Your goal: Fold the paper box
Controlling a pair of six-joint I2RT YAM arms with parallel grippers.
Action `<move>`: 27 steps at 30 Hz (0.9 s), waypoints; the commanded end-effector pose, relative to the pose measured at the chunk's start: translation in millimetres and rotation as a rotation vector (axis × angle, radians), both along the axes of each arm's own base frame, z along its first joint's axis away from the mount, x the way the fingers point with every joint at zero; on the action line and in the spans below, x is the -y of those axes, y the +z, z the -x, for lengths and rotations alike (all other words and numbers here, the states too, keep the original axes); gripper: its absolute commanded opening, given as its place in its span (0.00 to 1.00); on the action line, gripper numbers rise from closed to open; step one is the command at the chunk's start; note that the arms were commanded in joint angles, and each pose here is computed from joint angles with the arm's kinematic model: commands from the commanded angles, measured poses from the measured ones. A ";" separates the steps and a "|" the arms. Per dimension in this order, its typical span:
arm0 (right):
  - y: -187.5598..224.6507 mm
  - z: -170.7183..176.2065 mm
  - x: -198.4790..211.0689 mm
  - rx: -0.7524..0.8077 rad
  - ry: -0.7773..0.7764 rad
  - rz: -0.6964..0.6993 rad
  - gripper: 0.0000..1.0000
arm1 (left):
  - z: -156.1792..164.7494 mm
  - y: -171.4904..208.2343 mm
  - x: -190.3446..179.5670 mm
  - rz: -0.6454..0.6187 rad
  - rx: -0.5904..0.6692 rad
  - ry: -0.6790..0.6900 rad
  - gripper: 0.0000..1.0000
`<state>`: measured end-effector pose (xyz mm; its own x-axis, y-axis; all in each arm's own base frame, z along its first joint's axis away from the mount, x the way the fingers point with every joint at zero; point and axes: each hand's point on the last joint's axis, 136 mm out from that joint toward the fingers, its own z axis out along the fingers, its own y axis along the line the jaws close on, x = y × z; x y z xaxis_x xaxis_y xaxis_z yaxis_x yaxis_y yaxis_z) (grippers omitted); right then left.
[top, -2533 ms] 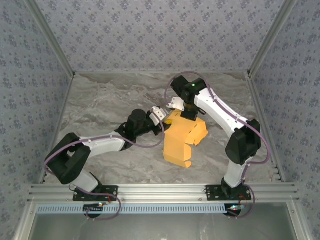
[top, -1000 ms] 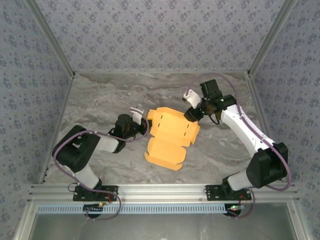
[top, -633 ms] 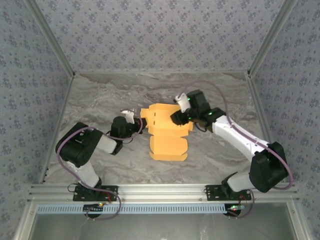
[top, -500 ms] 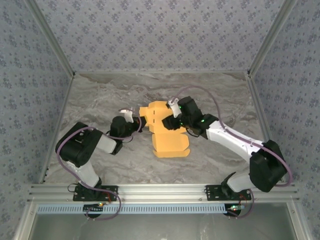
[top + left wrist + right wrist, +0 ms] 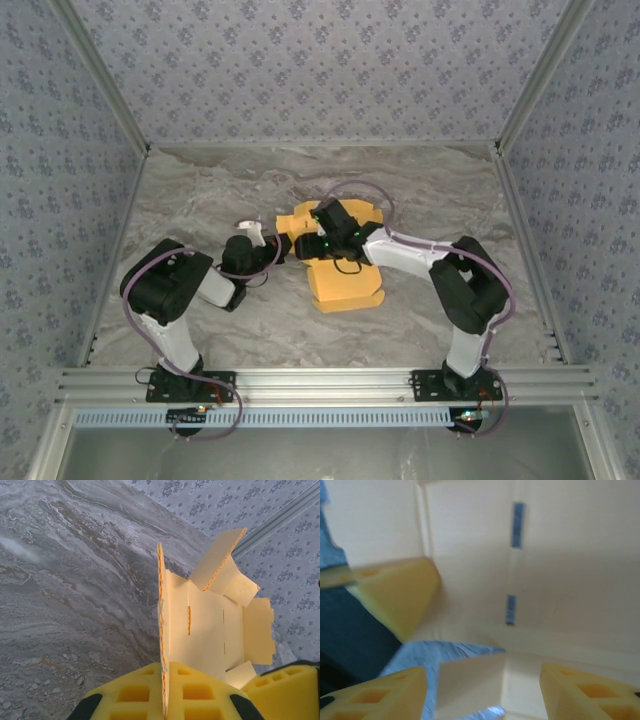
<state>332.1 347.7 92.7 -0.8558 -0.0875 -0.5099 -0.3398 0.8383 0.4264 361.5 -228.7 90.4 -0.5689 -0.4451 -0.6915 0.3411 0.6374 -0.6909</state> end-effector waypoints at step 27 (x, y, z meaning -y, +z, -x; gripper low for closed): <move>-31.1 8.6 -2.0 0.126 0.130 0.175 0.66 | -16.1 -9.3 5.6 0.078 0.001 -0.096 0.00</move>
<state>326.2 339.4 49.3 -0.8489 -0.1966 -0.4906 -0.3790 0.8734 0.3059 375.3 -220.2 54.8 -0.6233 -0.4460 -0.6424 0.2982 0.6239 -0.7224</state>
